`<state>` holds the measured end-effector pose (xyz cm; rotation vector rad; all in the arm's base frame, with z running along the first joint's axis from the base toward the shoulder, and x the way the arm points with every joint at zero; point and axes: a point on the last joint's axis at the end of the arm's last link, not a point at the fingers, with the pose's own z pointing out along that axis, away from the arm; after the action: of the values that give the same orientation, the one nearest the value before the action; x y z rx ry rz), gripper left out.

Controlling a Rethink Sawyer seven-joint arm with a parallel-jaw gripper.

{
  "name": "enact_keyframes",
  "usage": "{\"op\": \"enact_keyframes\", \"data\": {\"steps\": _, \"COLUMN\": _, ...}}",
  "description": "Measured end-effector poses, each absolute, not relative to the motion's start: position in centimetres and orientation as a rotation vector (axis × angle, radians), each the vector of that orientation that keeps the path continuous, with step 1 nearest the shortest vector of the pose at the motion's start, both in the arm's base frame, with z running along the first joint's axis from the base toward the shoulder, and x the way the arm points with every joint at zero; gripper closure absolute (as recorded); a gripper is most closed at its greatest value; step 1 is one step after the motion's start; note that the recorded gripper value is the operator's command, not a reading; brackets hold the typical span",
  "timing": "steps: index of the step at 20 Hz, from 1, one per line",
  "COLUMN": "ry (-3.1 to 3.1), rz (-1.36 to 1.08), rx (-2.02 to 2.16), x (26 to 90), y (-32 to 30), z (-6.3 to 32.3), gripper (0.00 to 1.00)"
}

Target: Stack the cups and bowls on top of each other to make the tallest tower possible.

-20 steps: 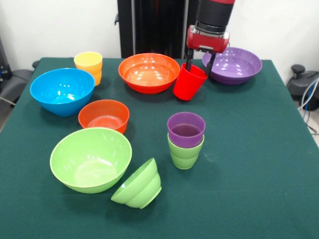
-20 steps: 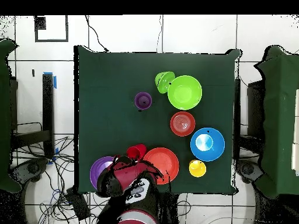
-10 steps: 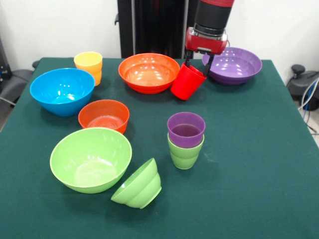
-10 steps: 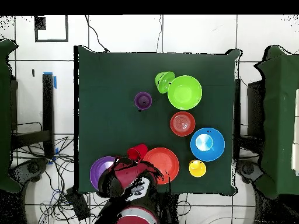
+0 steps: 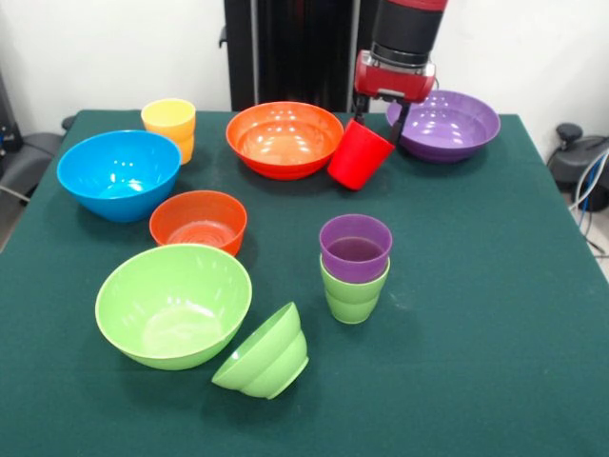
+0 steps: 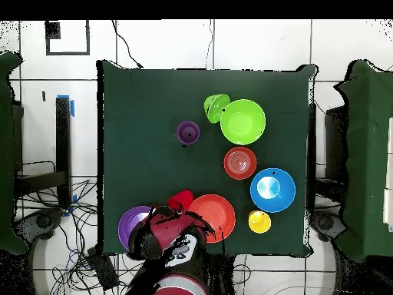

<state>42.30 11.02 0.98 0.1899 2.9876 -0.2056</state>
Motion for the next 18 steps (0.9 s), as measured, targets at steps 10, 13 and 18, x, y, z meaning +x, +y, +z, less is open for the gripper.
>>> {"op": "enact_keyframes", "data": {"steps": 10, "ry": 2.944, "rz": -0.189, "rx": 0.235, "x": 43.7, "y": 10.1, "z": 2.9, "gripper": 0.00}}
{"op": "enact_keyframes", "data": {"steps": 13, "ry": 2.927, "rz": -0.181, "rx": 0.261, "x": 44.1, "y": 9.6, "z": 3.8, "gripper": 0.00}}
{"op": "enact_keyframes", "data": {"steps": 18, "ry": 2.916, "rz": -0.179, "rx": 0.316, "x": 44.9, "y": 8.4, "z": 5.4, "gripper": 0.00}}
